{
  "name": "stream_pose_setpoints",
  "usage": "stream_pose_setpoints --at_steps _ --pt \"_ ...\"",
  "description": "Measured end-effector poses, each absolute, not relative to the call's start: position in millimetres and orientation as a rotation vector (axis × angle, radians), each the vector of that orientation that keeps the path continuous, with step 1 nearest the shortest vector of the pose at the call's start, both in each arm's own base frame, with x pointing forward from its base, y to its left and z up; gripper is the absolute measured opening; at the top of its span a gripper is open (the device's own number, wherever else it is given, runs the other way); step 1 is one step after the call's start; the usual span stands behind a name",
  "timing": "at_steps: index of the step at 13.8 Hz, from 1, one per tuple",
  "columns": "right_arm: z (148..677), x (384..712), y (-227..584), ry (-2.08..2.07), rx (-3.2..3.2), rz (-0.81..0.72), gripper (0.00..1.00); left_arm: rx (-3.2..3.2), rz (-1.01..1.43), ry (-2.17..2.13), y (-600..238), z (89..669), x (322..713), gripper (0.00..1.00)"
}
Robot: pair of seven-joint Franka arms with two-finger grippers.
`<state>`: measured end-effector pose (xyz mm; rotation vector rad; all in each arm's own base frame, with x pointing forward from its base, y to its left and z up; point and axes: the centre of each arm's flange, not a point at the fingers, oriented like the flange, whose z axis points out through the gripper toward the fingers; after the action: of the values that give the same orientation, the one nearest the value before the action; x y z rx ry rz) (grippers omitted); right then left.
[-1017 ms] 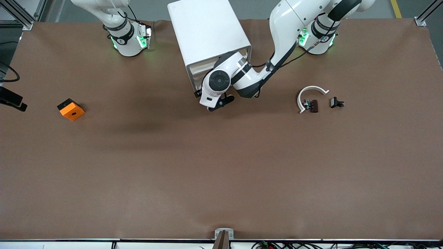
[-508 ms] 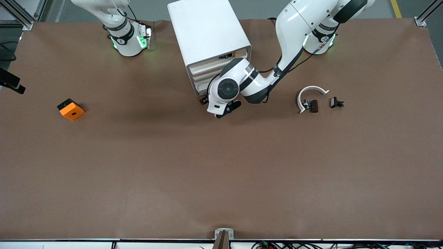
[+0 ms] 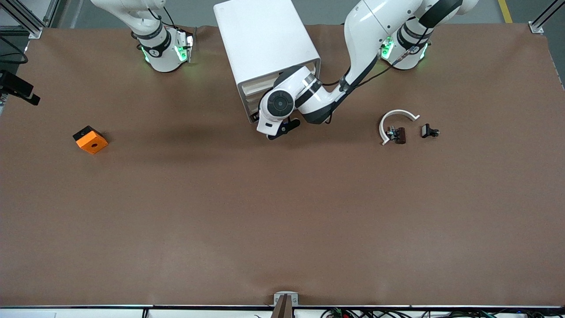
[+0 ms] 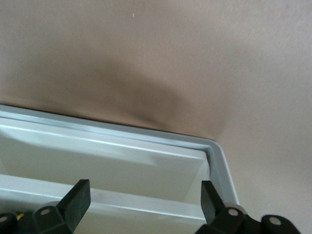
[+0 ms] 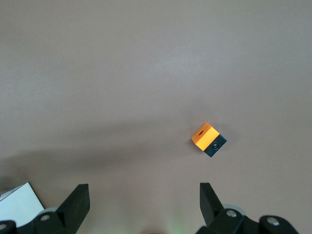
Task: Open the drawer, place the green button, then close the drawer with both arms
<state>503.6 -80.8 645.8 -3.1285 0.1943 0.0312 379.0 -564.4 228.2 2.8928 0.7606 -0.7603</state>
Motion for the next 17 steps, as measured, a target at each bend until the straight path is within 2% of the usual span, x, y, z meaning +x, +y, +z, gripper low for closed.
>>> stream_pose_setpoints --at_steps 7,9,13,17 --pt "634.7 481.2 -77.8 0.187 -3.123 -0.027 1.0 2.882 -0.763 0.784 -559.1 231.9 389.8 1.0" --pt "635.8 477.0 -76.7 0.185 -3.123 -0.038 1.0 2.838 -0.739 0.845 -543.6 241.0 421.4 1.0" --pt "635.6 476.2 -76.4 0.184 -3.123 -0.036 1.0 2.82 -0.557 0.887 -479.6 262.6 512.0 1.0" --pt "633.9 474.9 -75.3 0.182 -3.122 -0.014 1.0 2.901 -0.407 0.762 -411.0 258.0 566.8 1.0"
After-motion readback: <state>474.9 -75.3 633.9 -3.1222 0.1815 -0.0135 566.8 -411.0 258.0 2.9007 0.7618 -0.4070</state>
